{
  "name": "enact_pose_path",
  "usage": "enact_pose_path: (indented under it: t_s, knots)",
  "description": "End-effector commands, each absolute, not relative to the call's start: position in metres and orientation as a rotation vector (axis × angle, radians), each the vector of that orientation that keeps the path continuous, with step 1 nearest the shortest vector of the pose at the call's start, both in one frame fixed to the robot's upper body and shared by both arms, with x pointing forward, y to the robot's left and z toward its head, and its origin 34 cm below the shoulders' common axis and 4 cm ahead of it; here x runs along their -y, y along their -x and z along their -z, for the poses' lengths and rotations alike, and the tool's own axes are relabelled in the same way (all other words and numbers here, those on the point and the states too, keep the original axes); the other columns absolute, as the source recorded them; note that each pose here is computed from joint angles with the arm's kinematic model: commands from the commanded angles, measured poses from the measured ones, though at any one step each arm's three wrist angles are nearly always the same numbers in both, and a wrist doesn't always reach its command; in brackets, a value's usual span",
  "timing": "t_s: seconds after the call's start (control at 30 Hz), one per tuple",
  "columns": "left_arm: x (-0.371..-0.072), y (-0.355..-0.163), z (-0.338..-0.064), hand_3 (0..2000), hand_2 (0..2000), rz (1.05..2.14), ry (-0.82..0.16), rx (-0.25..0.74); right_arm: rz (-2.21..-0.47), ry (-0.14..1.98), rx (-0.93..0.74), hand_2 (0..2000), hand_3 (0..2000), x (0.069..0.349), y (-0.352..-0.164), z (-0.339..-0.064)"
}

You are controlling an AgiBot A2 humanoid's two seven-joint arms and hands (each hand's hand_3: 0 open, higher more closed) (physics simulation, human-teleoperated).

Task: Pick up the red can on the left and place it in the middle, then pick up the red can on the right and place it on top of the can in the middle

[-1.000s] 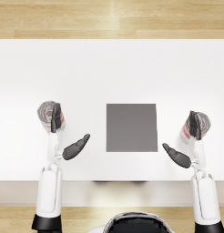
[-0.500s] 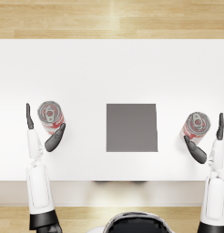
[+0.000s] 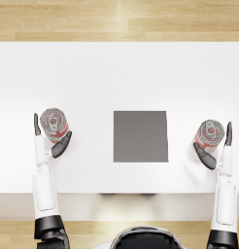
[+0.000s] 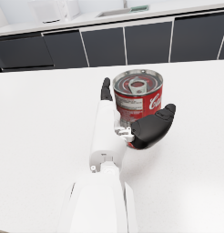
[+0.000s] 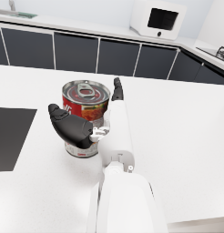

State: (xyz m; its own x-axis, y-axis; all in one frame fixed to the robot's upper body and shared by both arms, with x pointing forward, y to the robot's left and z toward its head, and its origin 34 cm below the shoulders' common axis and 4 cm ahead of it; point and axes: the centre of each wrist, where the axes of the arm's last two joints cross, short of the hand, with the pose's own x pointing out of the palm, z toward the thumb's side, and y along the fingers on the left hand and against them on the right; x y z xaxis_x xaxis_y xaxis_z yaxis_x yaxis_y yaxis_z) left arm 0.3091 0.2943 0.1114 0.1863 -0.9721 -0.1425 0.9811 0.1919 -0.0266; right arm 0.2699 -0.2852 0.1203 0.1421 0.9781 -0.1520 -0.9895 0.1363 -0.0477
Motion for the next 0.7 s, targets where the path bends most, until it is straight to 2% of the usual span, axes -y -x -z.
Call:
enact_pose_path:
  t_s: [0.03, 0.47, 0.5, 0.53, 0.57, 0.6, 0.63, 0.67, 0.7]
  knots:
    - [-0.298, -0.32, -0.109, 0, 0, 1.362, -0.042, -0.146, -1.425, 0.111, -0.114, 0, 0, 0.286, -0.28, -0.112]
    - [-0.299, -0.338, -0.102, 0, 0, 1.343, 0.042, -0.156, -1.418, 0.013, -0.159, 0, 0, 0.281, -0.298, -0.091]
    - [-0.299, -0.339, -0.1, 327, 1361, 1.342, 0.055, -0.158, -1.417, 0.005, -0.164, 0, 0, 0.281, -0.299, -0.089]
    - [-0.3, -0.339, -0.098, 653, 2000, 1.348, 0.066, -0.157, -1.421, 0.011, -0.159, 1361, 327, 0.28, -0.297, -0.09]
    - [-0.301, -0.339, -0.099, 980, 2000, 1.354, 0.068, -0.151, -1.438, 0.006, -0.158, 2000, 653, 0.281, -0.298, -0.09]
    - [-0.301, -0.338, -0.101, 1307, 2000, 1.359, 0.061, -0.143, -1.461, 0.016, -0.148, 2000, 980, 0.28, -0.298, -0.093]
    - [-0.301, -0.338, -0.101, 1520, 2000, 1.353, 0.061, -0.139, -1.47, 0.025, -0.135, 2000, 1307, 0.28, -0.298, -0.097]
    - [-0.302, -0.339, -0.104, 1520, 2000, 1.343, 0.055, -0.128, -1.47, 0.036, -0.124, 2000, 1520, 0.279, -0.297, -0.1]
    - [-0.3, -0.338, -0.108, 1520, 2000, 1.351, 0.036, -0.117, -1.47, 0.046, -0.112, 2000, 1520, 0.278, -0.297, -0.103]
